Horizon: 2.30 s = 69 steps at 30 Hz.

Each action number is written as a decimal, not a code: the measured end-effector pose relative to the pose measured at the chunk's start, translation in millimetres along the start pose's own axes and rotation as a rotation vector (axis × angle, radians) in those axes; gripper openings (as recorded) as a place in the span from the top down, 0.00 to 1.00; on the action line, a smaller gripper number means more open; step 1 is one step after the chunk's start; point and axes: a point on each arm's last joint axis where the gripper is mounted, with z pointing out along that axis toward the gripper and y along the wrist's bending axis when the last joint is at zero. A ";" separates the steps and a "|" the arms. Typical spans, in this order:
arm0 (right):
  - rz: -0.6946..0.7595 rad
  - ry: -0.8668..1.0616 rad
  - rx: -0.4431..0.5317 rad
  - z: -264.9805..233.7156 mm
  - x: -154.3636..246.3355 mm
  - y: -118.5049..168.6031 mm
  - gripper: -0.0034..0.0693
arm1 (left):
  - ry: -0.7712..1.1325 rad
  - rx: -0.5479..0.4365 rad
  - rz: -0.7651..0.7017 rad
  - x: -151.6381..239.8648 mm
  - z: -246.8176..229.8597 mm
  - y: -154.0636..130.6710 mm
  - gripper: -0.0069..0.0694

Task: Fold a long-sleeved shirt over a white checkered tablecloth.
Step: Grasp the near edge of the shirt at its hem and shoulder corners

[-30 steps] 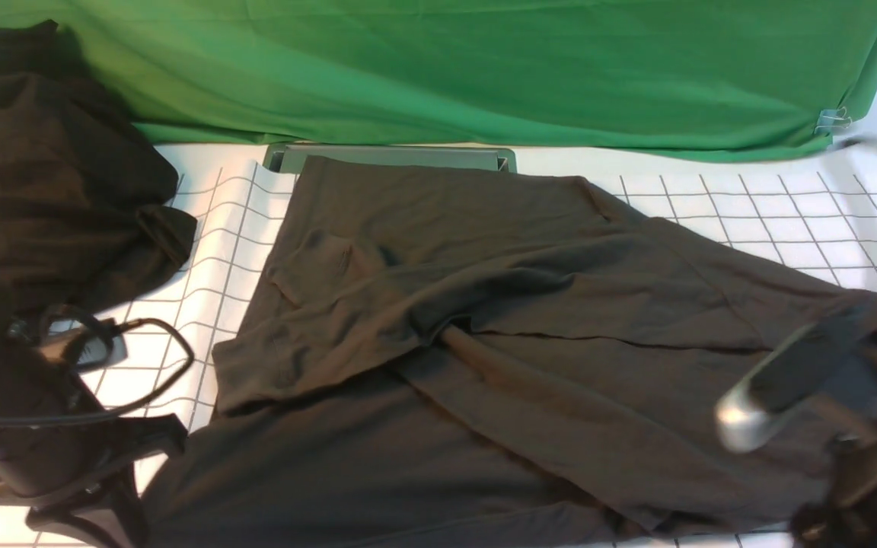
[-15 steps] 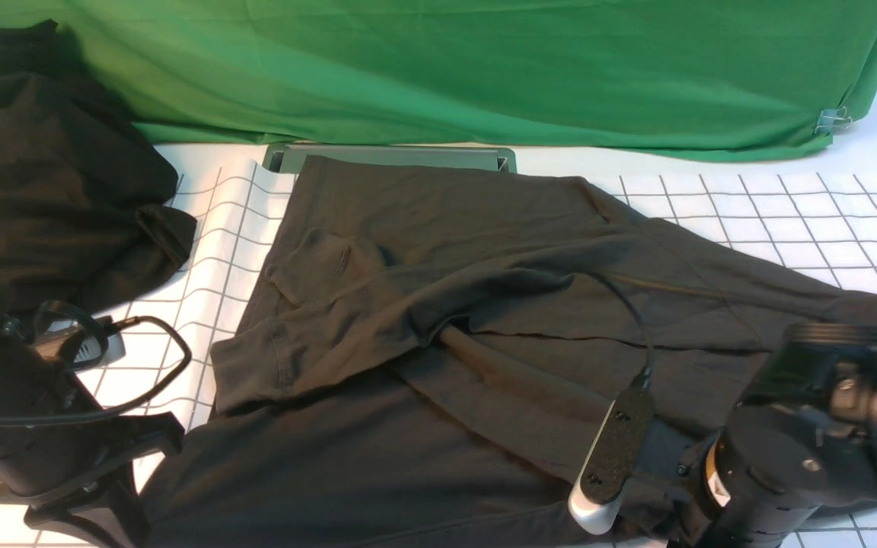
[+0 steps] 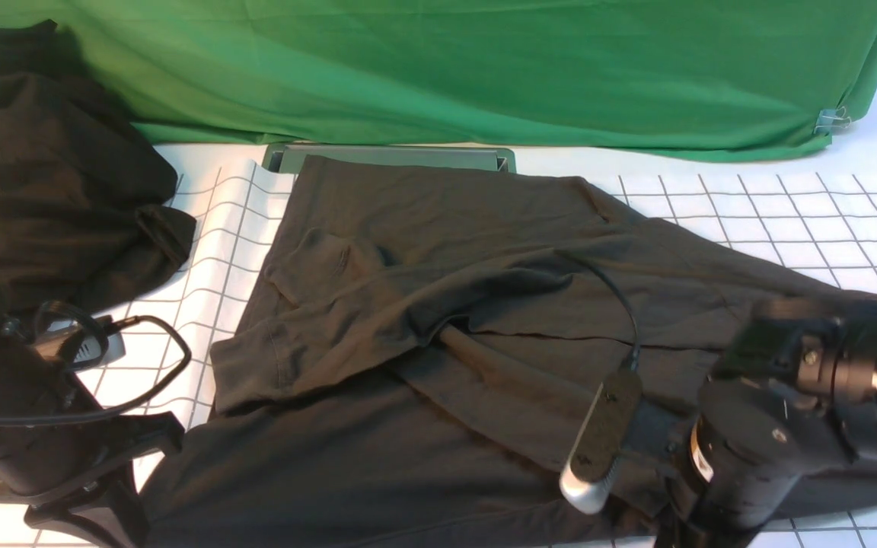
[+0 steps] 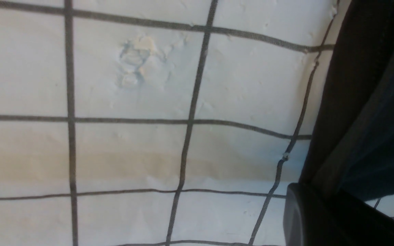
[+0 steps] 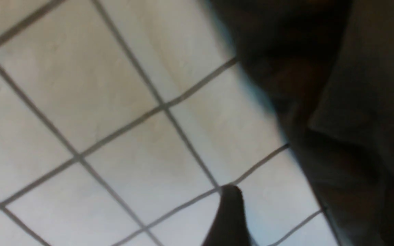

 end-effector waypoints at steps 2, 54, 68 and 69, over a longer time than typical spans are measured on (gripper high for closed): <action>0.001 -0.007 0.002 -0.9 -1.6 -0.6 0.21 | 0.000 0.000 0.002 0.0 0.0 0.0 0.89; -0.004 -0.085 -0.035 -4.4 -11.8 7.2 0.37 | -0.206 0.031 0.077 34.3 -71.4 -13.2 0.89; -0.045 0.011 -0.046 29.1 -17.4 10.3 0.52 | -0.206 0.026 0.078 34.2 -71.4 -12.8 0.89; -0.046 0.010 -0.049 29.1 -17.5 10.5 0.58 | -0.206 0.026 0.078 34.2 -71.4 -12.8 0.89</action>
